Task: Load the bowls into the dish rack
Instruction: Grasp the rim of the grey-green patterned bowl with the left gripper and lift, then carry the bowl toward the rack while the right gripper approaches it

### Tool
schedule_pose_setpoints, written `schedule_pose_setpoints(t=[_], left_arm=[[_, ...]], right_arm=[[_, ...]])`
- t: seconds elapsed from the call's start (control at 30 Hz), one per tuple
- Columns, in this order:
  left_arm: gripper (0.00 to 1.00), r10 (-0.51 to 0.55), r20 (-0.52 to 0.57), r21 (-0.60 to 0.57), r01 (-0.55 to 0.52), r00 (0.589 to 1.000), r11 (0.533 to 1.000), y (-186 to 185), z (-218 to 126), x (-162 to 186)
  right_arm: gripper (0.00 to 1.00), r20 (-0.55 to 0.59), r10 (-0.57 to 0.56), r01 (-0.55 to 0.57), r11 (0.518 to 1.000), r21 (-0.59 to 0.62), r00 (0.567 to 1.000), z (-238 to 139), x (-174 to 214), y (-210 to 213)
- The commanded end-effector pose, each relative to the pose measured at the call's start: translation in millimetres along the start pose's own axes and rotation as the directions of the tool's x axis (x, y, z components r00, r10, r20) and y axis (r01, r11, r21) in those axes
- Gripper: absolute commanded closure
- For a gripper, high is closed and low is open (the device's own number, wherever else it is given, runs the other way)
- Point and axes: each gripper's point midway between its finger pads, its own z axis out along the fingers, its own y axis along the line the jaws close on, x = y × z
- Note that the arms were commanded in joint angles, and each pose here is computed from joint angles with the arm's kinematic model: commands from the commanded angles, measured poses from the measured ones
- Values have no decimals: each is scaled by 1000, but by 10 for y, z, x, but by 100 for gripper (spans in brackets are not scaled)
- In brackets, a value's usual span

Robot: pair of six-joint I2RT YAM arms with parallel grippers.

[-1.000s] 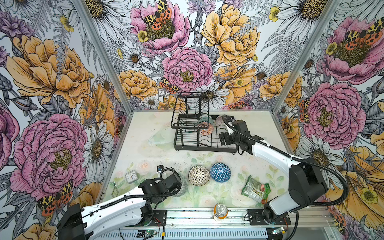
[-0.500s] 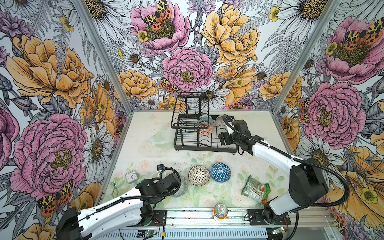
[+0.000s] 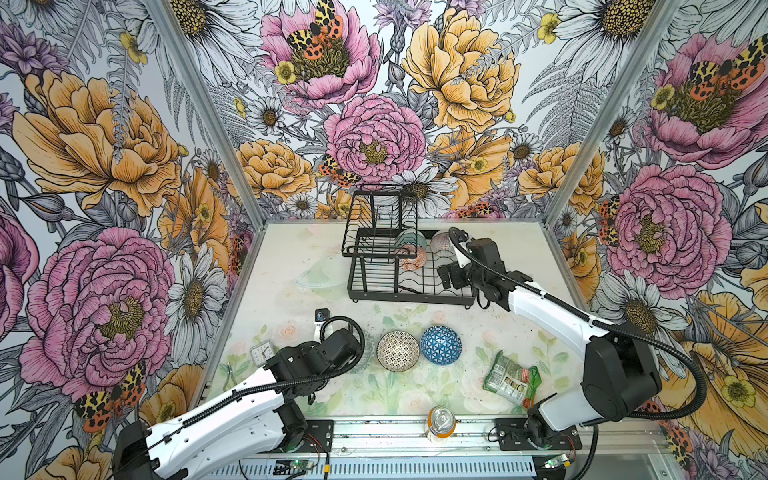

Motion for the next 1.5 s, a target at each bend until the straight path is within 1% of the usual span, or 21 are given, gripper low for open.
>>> schedule_pose_setpoints(t=[0.0, 0.2, 0.4, 0.57, 0.67, 0.87, 1.03, 1.2, 1.47], left_arm=[[100, -5, 170, 56, -4, 985, 998, -179, -161, -505], [100, -19, 289, 108, -13, 957, 994, -426, -210, -960], [100, 24, 336, 145, -77, 941, 986, -715, -220, -1221], [100, 40, 396, 193, -126, 917, 973, -940, -278, -1434], [100, 49, 408, 219, -150, 912, 964, -1076, -273, -1537], [100, 73, 399, 271, -193, 914, 943, -1387, -191, -1625], [100, 94, 392, 302, -225, 915, 926, -1606, -111, -1687], [100, 102, 394, 344, -250, 913, 905, -1809, -55, -1747], [100, 89, 400, 417, -268, 912, 869, -2116, 13, -1807]], right_arm=[[1, 44, 27, -26, 999, -23, 999, -133, -110, 12], [0, 60, 41, -38, 998, -46, 997, -221, -153, 45], [1, 85, 42, -38, 998, -53, 996, -370, -221, 53], [0, 106, 55, -44, 994, -103, 993, -453, -275, 137], [0, 115, 59, -44, 991, -124, 992, -490, -312, 183], [1, 154, 45, -14, 980, -197, 987, -657, -403, 368], [1, 183, 34, 8, 975, -222, 982, -809, -419, 473], [0, 204, 58, -2, 964, -264, 977, -961, -427, 595], [1, 195, 105, -37, 946, -322, 975, -1059, -410, 771]])
